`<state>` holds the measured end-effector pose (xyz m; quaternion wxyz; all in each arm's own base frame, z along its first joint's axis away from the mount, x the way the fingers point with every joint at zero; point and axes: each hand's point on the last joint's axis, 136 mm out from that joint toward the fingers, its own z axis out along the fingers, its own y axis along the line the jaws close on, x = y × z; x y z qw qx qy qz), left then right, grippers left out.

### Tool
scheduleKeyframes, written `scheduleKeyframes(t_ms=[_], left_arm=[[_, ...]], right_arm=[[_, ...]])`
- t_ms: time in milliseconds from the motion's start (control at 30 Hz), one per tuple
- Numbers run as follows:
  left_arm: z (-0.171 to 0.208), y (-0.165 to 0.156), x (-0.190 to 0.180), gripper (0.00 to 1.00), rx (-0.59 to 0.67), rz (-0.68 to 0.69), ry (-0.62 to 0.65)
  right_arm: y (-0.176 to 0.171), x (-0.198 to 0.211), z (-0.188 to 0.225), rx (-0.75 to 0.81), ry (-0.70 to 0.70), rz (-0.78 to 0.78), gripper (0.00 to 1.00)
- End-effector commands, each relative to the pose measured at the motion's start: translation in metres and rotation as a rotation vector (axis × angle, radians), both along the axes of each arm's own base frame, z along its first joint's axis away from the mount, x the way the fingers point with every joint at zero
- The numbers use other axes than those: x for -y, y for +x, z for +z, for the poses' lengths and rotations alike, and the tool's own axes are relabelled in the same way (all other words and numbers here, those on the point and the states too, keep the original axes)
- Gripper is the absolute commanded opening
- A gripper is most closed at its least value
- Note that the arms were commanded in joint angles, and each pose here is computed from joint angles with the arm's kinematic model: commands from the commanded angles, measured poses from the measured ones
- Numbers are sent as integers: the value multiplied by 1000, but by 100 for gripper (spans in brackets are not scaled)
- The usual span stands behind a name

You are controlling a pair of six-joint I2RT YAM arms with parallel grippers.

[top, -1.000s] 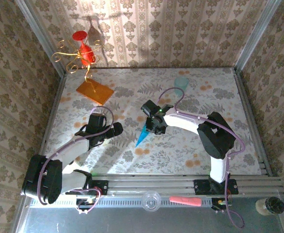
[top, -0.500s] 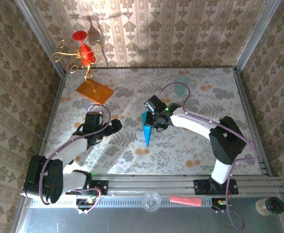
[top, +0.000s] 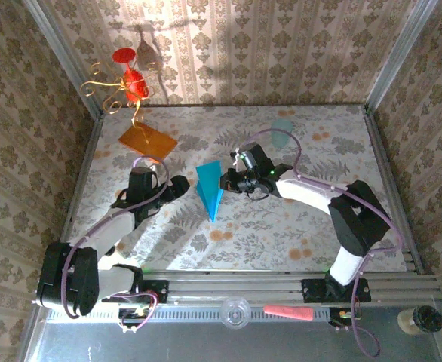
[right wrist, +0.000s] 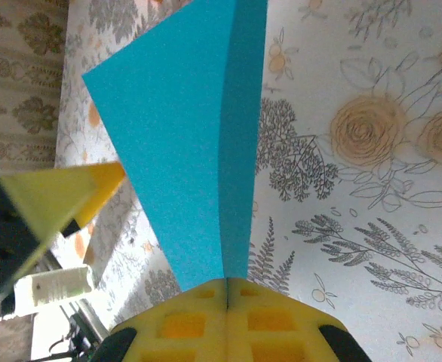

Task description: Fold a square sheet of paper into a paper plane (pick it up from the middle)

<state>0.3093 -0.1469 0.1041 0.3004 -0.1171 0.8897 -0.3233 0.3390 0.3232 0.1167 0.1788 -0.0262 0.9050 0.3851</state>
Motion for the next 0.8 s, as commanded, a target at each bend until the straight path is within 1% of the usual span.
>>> scheduleKeyframes(t_ms=[0,333,400,433,500,633,767], left_arm=[[8,5,14,92,4,-32,5],[-13,4,54,87,-72,-128,54],[-19,7,56,85,-94,-122,64],[-22,2,68,84,-104,-151,73],[-28,0,73,81,-124,-156,90],[-32,0,96,76,-133,-208,64],[-37,1,110,66,-146,-238,58]], right_arm=[[-3,-7,-12,-31,74,63,1],[2,33,-67,-167,17,-15,1],[2,40,-74,-191,12,-35,2],[3,42,-76,-197,12,-42,1],[2,45,-78,-202,9,-51,1],[2,47,-80,-205,3,-57,1],[2,47,-82,-208,3,-58,1]])
